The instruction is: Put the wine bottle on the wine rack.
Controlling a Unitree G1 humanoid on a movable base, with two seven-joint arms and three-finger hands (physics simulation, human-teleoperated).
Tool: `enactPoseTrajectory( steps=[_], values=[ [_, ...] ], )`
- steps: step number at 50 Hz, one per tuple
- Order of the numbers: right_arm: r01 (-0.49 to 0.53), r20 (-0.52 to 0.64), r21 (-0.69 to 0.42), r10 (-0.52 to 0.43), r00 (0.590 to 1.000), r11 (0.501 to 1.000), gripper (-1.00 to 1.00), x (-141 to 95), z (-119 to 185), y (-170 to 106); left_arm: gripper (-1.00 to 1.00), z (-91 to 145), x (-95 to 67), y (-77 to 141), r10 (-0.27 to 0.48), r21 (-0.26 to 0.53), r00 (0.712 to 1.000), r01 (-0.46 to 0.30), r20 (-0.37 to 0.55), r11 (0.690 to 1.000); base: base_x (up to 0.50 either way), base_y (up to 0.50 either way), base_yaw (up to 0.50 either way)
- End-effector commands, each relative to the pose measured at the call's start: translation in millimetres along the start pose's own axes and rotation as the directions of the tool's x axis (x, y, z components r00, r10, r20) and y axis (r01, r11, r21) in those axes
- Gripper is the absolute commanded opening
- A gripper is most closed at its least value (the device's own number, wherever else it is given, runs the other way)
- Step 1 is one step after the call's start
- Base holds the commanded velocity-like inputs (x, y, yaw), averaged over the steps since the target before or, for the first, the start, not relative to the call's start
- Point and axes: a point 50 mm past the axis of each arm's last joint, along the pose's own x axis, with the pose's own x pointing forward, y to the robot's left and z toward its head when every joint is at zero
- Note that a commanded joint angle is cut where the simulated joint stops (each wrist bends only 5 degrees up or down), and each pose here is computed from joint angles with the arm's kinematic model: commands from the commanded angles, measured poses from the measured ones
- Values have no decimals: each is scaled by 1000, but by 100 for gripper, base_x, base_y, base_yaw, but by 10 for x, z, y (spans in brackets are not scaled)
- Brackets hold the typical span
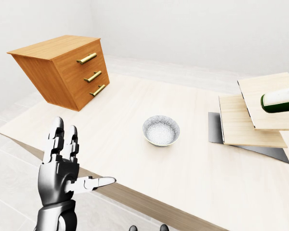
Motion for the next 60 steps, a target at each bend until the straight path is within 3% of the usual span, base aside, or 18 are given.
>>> enactPoseTrajectory(
  steps=[1, 20, 35, 53, 60],
  values=[
    [8, 0, 20, -8, 1000, 1000, -100, -2, -46, -21, 100, -11, -3, 2, 1, 0, 1000, -1, -6, 1000, 0, 0, 0],
    [-3, -14, 49, 4, 1000, 999, -100, 29, -177, 40, 100, -61, 7, 17, 0, -3, 1000, 0, -15, 1000, 0, 0, 0],
    [16, -62, 61, -12, 998, 998, -100, 79, -351, 55, 100, 135, -25, -47, -2, 9, 999, 1, 47, 1000, 0, 0, 0],
    [162, -130, 30, -156, 979, 986, -100, 82, -435, -121, 100, -70, 20, 26, -1, -4, 1000, 1, -15, 1000, 0, 0, 0],
    [216, -166, 7, -212, 963, 976, -100, 41, -492, -212, 100, -50, 3, 9, -2, -4, 1000, 2, -16, 1000, 0, 0, 0]
  ],
)
